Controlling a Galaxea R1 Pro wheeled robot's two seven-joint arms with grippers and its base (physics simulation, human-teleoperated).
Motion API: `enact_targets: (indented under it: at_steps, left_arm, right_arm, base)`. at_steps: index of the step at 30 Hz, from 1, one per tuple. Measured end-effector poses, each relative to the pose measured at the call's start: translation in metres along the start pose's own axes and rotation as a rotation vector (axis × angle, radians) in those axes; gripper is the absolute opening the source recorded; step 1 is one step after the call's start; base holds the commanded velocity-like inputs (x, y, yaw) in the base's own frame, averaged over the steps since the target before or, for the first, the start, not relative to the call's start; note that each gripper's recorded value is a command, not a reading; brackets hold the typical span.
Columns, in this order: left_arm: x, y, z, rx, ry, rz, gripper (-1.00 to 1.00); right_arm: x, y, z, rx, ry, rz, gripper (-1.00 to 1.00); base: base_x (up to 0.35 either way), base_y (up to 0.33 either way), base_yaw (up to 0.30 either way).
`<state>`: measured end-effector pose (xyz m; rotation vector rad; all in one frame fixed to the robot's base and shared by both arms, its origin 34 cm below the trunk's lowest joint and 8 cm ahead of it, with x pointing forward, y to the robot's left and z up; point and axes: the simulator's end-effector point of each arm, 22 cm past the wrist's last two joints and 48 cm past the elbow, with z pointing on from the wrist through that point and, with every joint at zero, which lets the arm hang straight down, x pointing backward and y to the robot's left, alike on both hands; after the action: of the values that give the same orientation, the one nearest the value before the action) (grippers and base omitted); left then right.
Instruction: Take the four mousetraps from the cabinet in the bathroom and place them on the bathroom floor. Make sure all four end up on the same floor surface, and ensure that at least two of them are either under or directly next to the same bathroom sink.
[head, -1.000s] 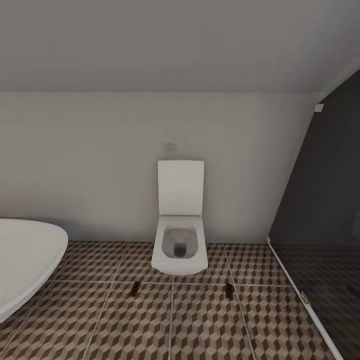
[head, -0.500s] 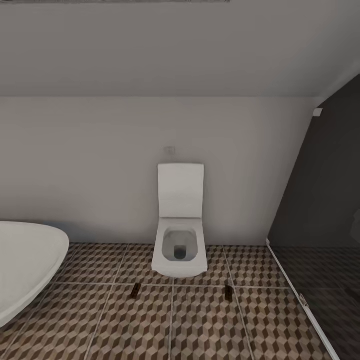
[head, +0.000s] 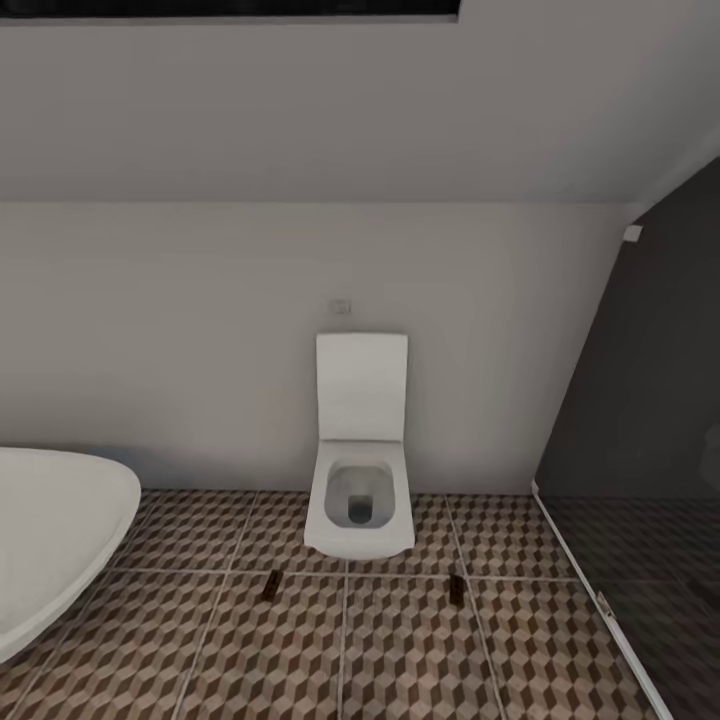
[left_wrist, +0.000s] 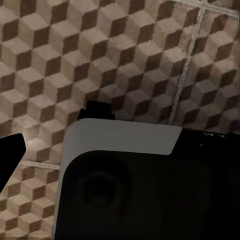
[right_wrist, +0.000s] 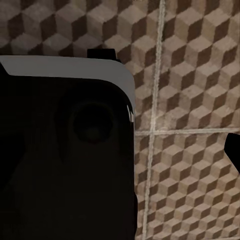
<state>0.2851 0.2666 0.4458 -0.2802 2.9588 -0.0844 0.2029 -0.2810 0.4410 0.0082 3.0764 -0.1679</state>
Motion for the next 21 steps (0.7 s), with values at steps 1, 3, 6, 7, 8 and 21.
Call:
enact_targets:
  at_steps: [1,3,6,7,8,21]
  left_arm:
    - [0.002,-0.001,-0.002,0.001,0.002,0.003,1.0]
    - [0.005,-0.003,-0.005,0.004,0.003,0.008,1.0]
    - [0.005,-0.004,-0.01,0.005,-0.002,0.011,1.0]
    - [0.005,-0.005,-0.012,0.006,-0.006,0.013,1.0]
    - [0.004,-0.006,-0.013,0.007,-0.011,0.014,1.0]
    - [0.001,-0.006,-0.015,0.006,-0.036,0.019,1.0]
  right_arm:
    - [0.0,0.0,-0.002,0.0,-0.001,0.0,1.0]
    - [0.0,0.0,-0.005,-0.001,-0.003,0.001,1.0]
    - [-0.001,0.0,-0.01,-0.001,-0.005,0.001,1.0]
    - [-0.001,-0.001,-0.012,-0.001,-0.005,0.001,1.0]
    - [-0.001,-0.001,-0.013,-0.001,-0.006,0.001,1.0]
    - [-0.002,0.0,-0.015,-0.007,-0.011,0.007,1.0]
  base:
    - [0.0,0.0,0.0]
    - [0.0,0.0,0.0]
    - [0.0,0.0,0.0]
    - [0.0,0.0,0.0]
    - [0.0,0.0,0.0]
    - [0.0,0.0,0.0]
